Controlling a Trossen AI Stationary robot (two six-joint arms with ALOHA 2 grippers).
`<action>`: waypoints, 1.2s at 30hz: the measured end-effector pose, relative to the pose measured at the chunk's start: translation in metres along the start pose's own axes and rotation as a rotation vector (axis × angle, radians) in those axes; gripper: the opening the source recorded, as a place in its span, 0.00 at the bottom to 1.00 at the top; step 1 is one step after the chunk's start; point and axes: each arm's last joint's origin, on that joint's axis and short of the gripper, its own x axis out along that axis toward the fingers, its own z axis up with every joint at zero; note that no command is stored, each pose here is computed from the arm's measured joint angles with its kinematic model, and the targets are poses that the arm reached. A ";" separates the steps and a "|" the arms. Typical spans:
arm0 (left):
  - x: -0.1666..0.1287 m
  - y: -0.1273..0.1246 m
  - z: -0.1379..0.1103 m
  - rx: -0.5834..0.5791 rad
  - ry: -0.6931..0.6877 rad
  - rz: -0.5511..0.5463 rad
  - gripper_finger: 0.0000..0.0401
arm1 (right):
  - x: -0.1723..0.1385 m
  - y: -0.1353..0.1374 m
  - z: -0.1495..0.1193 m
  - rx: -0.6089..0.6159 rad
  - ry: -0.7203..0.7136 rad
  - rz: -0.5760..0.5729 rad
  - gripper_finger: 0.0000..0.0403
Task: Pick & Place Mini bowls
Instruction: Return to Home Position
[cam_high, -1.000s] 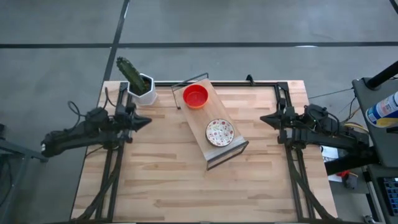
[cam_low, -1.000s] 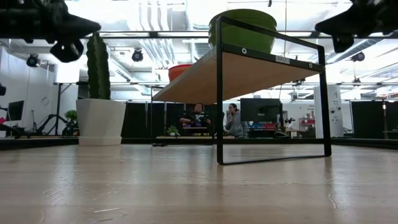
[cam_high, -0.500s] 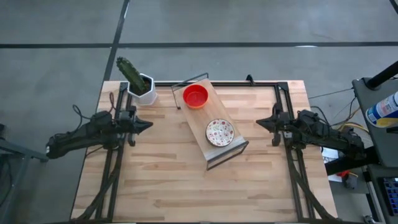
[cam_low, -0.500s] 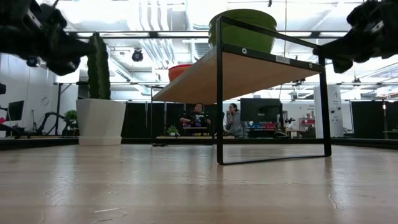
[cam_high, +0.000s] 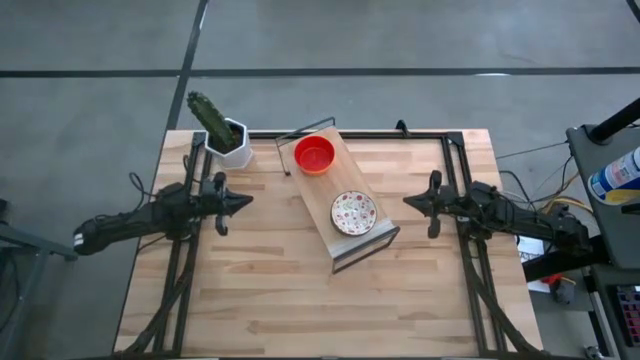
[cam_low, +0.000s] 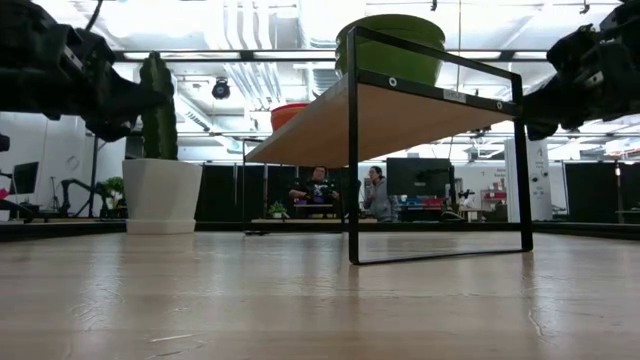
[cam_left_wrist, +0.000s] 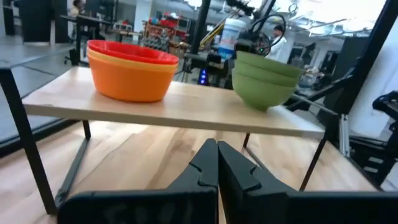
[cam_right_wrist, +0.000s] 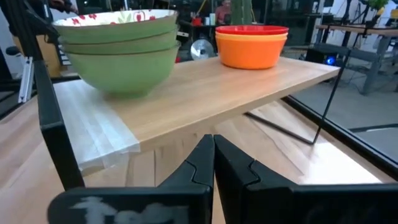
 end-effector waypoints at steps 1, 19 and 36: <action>0.001 0.000 -0.001 0.000 0.009 0.002 0.00 | 0.000 0.000 0.000 0.000 0.002 0.000 0.02; 0.001 0.000 -0.001 -0.002 0.013 0.004 0.00 | 0.002 0.000 -0.001 0.001 0.022 0.000 0.02; 0.001 0.000 -0.001 -0.002 0.014 0.004 0.00 | 0.002 0.000 -0.001 0.002 0.021 0.000 0.02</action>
